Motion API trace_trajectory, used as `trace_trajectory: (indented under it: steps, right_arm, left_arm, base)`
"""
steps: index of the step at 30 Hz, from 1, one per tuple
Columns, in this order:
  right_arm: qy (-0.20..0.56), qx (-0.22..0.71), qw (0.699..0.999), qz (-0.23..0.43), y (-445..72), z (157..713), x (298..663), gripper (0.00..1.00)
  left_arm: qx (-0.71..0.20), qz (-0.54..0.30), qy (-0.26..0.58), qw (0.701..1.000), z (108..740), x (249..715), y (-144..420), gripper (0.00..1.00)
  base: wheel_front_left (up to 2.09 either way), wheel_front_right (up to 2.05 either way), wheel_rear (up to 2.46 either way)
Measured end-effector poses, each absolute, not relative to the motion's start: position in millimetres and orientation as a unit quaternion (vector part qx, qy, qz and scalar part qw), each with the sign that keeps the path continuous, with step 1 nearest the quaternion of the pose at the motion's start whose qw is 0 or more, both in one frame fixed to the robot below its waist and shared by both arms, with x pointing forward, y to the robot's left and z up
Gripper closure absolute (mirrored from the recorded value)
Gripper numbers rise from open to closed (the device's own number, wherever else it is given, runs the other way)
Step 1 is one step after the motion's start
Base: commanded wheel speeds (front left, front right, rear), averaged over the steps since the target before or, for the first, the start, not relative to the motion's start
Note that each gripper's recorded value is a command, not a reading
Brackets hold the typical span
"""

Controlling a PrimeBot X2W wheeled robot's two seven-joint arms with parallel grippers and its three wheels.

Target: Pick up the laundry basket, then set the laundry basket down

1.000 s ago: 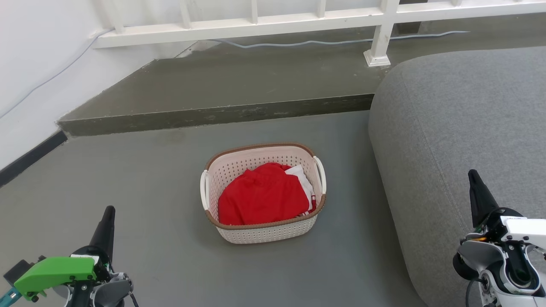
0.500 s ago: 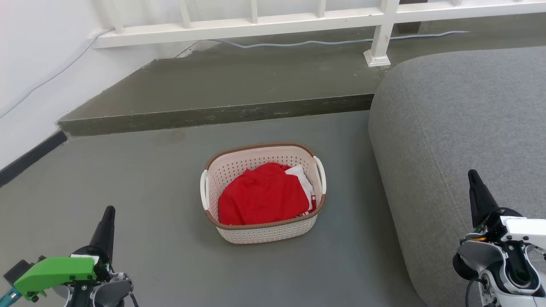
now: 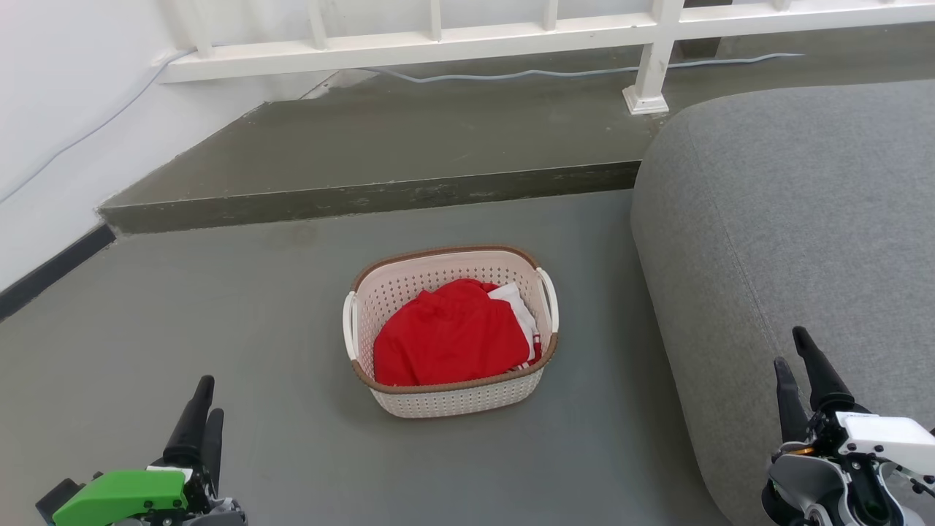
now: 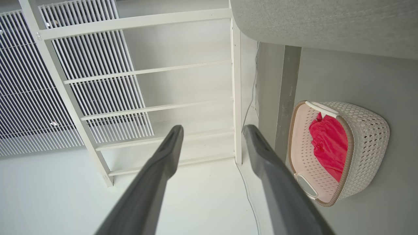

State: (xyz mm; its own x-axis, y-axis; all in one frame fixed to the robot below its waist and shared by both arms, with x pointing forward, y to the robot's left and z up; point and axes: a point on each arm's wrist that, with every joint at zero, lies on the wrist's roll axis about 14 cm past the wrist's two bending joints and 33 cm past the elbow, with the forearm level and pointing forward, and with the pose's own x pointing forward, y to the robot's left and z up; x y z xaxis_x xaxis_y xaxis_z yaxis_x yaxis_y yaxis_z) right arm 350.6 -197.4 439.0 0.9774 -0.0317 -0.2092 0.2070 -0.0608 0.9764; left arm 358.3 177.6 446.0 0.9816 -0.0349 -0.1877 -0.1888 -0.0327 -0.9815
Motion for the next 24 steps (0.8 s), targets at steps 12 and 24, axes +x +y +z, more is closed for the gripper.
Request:
trace_trajectory:
  steps: [12, 24]
  right_arm:
    - [0.065, 0.702, 0.704, -0.082, -191, 441, 352, 0.0]
    - [0.066, 0.64, 0.762, -0.071, -187, 448, 356, 0.0]
  left_arm:
    - [-0.693, 0.048, 0.077, 0.715, 450, 360, 171, 0.0]
    - [-0.635, 0.033, 0.08, 0.768, 457, 363, 165, 0.0]
  base:
    - [0.0, 0.0, 0.0]
    - [0.0, 0.0, 0.0]
